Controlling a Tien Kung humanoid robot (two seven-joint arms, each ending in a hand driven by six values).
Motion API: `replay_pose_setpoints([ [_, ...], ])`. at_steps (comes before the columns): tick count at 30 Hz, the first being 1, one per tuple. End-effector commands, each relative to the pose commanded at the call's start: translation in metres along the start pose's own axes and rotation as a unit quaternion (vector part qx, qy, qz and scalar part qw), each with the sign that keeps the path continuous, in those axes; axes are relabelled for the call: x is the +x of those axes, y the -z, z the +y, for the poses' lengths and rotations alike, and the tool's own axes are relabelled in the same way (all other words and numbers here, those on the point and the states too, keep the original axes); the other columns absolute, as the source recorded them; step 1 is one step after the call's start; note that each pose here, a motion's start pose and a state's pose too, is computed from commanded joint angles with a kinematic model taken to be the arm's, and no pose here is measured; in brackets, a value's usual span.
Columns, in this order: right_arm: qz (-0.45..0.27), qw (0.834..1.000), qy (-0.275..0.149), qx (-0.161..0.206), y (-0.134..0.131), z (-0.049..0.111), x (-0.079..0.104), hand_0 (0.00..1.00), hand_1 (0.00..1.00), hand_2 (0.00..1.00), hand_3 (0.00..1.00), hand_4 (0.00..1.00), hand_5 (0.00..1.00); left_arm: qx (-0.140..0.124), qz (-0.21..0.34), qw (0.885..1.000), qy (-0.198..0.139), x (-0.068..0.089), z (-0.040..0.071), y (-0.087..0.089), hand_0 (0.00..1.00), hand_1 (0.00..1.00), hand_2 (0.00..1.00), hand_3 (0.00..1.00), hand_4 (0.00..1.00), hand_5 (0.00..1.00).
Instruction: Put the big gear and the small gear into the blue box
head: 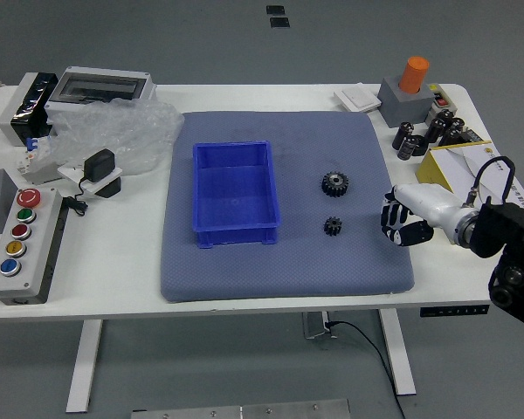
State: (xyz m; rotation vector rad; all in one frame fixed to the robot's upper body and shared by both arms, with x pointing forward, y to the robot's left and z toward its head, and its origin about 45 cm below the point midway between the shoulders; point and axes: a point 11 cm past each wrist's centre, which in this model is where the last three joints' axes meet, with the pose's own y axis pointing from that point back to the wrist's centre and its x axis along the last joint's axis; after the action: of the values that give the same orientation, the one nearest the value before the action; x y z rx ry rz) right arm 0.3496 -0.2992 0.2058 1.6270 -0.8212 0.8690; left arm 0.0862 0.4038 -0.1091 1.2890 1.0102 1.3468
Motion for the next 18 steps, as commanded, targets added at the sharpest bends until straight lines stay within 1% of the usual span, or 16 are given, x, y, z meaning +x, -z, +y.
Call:
replay_pose_setpoints([
  [3, 0.002, 1.000, 0.005, -0.004, -0.001, 0.000, 0.001, 0.686, 0.576, 0.633, 0.612, 0.660, 0.151, 0.000, 0.000, 1.000, 0.000, 0.000, 0.000, 0.000, 0.726, 0.675, 0.693, 0.690, 0.435, 0.019],
  [4, 0.002, 1.000, 0.007, -0.005, -0.001, 0.001, 0.001, 0.676, 0.616, 0.706, 0.729, 0.698, 0.143, 0.000, 0.000, 1.000, 0.000, 0.000, 0.000, 0.000, 0.725, 0.676, 0.693, 0.689, 0.434, 0.019],
  [9, 0.005, 1.000, 0.014, -0.012, -0.002, 0.001, 0.002, 0.676, 0.616, 0.706, 0.729, 0.698, 0.143, 0.000, 0.001, 1.000, 0.000, 0.000, 0.000, 0.000, 0.725, 0.676, 0.693, 0.689, 0.434, 0.019],
  [10, 0.006, 1.000, 0.015, -0.013, -0.002, 0.001, 0.002, 0.665, 0.641, 0.764, 0.796, 0.687, 0.159, 0.000, 0.001, 1.000, 0.000, 0.000, 0.000, 0.000, 0.725, 0.676, 0.693, 0.690, 0.434, 0.019],
  [15, 0.010, 1.000, 0.017, -0.017, -0.002, 0.003, 0.006, 0.665, 0.641, 0.764, 0.796, 0.687, 0.159, 0.000, 0.001, 1.000, 0.000, 0.000, 0.000, 0.000, 0.725, 0.676, 0.693, 0.690, 0.434, 0.019],
  [18, 0.013, 1.000, 0.012, -0.019, -0.001, 0.005, 0.012, 0.661, 0.646, 0.771, 0.807, 0.686, 0.166, 0.000, 0.001, 1.000, 0.000, 0.000, 0.000, 0.000, 0.727, 0.676, 0.692, 0.691, 0.434, 0.019],
])
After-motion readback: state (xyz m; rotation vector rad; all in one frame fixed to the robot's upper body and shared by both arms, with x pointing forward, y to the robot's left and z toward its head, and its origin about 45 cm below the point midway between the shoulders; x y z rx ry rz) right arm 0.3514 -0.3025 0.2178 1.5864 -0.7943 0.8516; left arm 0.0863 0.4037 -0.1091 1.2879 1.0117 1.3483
